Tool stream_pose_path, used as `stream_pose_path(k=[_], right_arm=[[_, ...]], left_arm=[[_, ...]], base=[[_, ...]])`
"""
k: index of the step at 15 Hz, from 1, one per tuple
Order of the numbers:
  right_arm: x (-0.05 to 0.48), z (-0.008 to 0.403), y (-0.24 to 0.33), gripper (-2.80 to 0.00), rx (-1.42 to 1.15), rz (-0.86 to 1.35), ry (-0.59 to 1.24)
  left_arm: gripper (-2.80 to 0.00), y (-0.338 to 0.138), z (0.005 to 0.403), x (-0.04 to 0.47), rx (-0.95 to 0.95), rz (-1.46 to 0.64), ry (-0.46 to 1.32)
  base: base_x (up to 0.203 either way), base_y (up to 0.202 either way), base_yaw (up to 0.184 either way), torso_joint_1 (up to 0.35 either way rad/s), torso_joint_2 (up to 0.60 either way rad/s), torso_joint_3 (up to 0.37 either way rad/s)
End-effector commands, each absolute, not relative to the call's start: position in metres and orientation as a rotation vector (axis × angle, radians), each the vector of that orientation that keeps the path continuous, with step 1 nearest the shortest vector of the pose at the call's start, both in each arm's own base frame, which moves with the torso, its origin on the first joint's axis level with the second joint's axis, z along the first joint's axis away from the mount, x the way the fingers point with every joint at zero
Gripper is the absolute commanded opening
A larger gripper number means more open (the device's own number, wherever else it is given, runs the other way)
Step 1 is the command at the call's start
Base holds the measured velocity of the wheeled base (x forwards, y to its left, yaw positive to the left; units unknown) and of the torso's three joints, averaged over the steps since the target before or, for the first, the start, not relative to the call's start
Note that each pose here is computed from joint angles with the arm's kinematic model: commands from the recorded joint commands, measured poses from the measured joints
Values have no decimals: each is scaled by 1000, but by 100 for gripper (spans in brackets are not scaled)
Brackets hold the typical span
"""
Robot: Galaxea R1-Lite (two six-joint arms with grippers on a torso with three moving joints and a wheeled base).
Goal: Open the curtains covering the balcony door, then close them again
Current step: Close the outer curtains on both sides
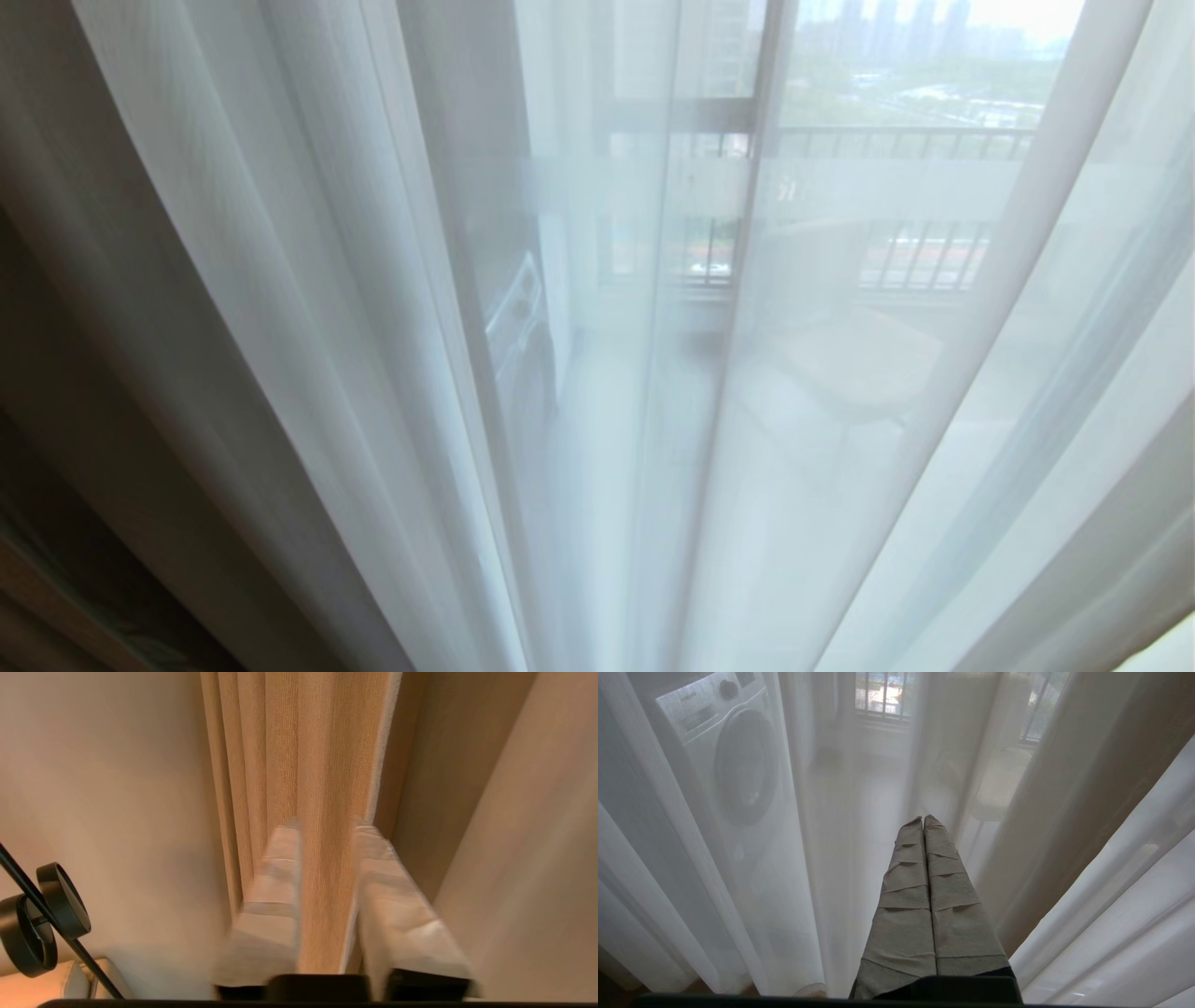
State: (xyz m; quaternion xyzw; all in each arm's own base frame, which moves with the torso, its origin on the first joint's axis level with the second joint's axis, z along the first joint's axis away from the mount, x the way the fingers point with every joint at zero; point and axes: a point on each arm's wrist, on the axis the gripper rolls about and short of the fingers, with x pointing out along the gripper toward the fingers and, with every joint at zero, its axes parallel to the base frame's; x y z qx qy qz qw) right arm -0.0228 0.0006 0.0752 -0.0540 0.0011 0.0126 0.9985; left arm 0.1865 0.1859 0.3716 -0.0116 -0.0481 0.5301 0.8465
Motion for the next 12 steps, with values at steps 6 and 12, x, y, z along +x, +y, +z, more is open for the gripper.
stream_pose_path(k=[6,12], right_arm=[[-23,75,1,-280,-109,26,2],[-23,75,1,-280,-109,26,2]], left_arm=[[0,221,359,213,-33,1132,-63],[0,256,355,238,-21,1149,-111]], base=[[0,0,0,0,0,0],[0,0,0,0,0,0]])
